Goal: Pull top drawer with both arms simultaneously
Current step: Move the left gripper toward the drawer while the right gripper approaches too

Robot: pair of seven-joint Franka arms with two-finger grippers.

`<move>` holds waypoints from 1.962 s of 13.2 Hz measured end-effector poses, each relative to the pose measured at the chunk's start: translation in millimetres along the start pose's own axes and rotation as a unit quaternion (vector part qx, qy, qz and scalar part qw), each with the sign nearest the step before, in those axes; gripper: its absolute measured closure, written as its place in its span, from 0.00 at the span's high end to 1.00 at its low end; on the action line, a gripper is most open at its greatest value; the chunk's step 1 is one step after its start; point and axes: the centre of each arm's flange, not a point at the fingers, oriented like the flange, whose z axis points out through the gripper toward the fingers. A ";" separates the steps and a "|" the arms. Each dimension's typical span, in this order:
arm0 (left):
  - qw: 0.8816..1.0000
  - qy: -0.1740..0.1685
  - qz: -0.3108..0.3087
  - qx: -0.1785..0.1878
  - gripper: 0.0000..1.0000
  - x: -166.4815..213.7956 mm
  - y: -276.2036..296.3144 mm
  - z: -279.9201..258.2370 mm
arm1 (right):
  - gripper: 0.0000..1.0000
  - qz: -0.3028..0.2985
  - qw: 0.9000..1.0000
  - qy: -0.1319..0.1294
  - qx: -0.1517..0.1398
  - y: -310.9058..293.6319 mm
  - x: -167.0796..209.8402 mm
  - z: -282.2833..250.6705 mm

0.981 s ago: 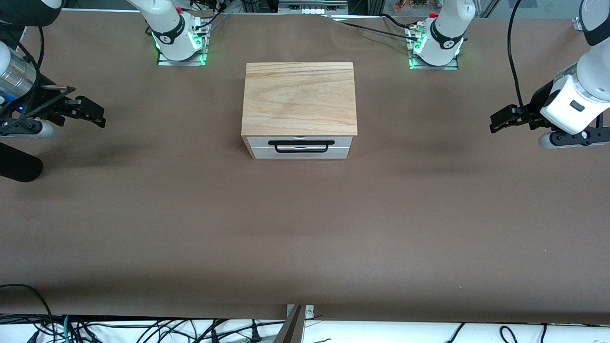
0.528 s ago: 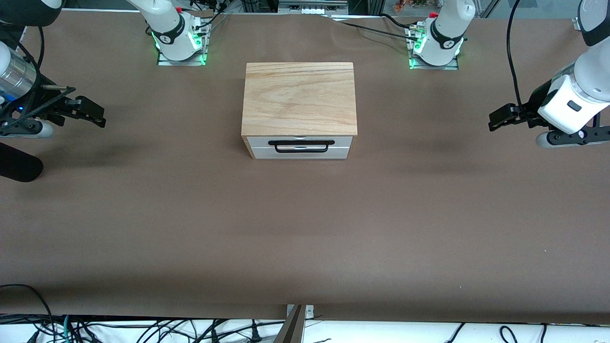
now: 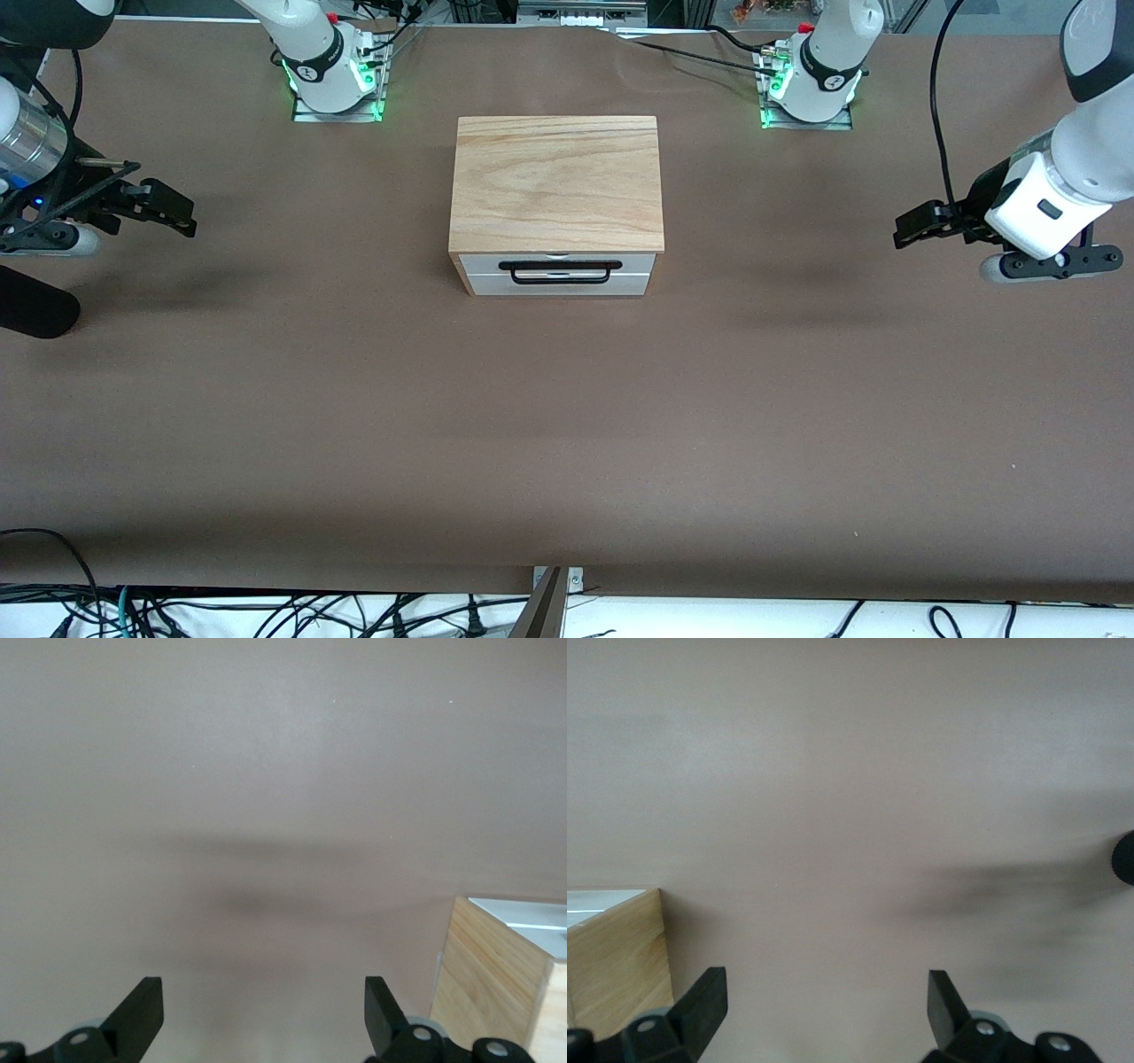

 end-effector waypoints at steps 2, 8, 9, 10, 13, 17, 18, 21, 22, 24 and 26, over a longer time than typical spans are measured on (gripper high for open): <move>1.000 0.007 -0.002 -0.001 1.00 7.2 -0.7 24.1 | 1.00 0.000 1.000 0.000 0.000 0.0 0.0 -0.1; 0.998 0.016 -0.015 -0.063 1.00 13.7 5.0 83.0 | 1.00 0.000 1.000 0.000 0.000 0.0 0.0 -0.2; 0.997 0.016 -0.011 -0.076 1.00 14.4 6.1 91.1 | 1.00 0.000 1.000 0.000 0.000 0.0 0.1 -0.2; 0.995 0.012 -0.007 -0.101 1.00 14.3 8.8 100.4 | 1.00 0.000 1.000 0.000 0.000 0.0 0.1 -0.1; 0.983 -0.003 0.031 -0.180 1.00 12.1 15.9 133.9 | 1.00 0.000 1.000 -0.001 0.000 -0.2 0.8 1.5; 0.956 -0.017 0.067 -0.286 1.00 7.3 24.8 175.6 | 1.00 -0.002 1.000 -0.016 0.009 -5.8 4.8 13.9; 0.947 -0.016 0.077 -0.313 1.00 7.0 26.4 186.4 | 1.00 -0.002 0.999 -0.031 0.024 -10.5 6.9 23.5; 0.908 0.006 0.101 -0.406 1.00 4.2 29.3 225.6 | 1.00 0.003 0.989 -0.102 0.111 -32.1 11.2 60.1; 0.897 0.015 0.109 -0.429 1.00 2.4 29.9 240.8 | 1.00 0.005 0.983 -0.117 0.143 -39.7 13.0 68.1; 0.881 0.024 0.109 -0.459 1.00 0.8 30.8 264.4 | 1.00 0.011 0.968 -0.143 0.204 -55.6 18.3 84.8; 0.861 0.025 0.098 -0.498 1.00 0.0 36.2 285.3 | 1.00 -0.001 0.951 -0.176 0.255 -71.0 25.2 113.1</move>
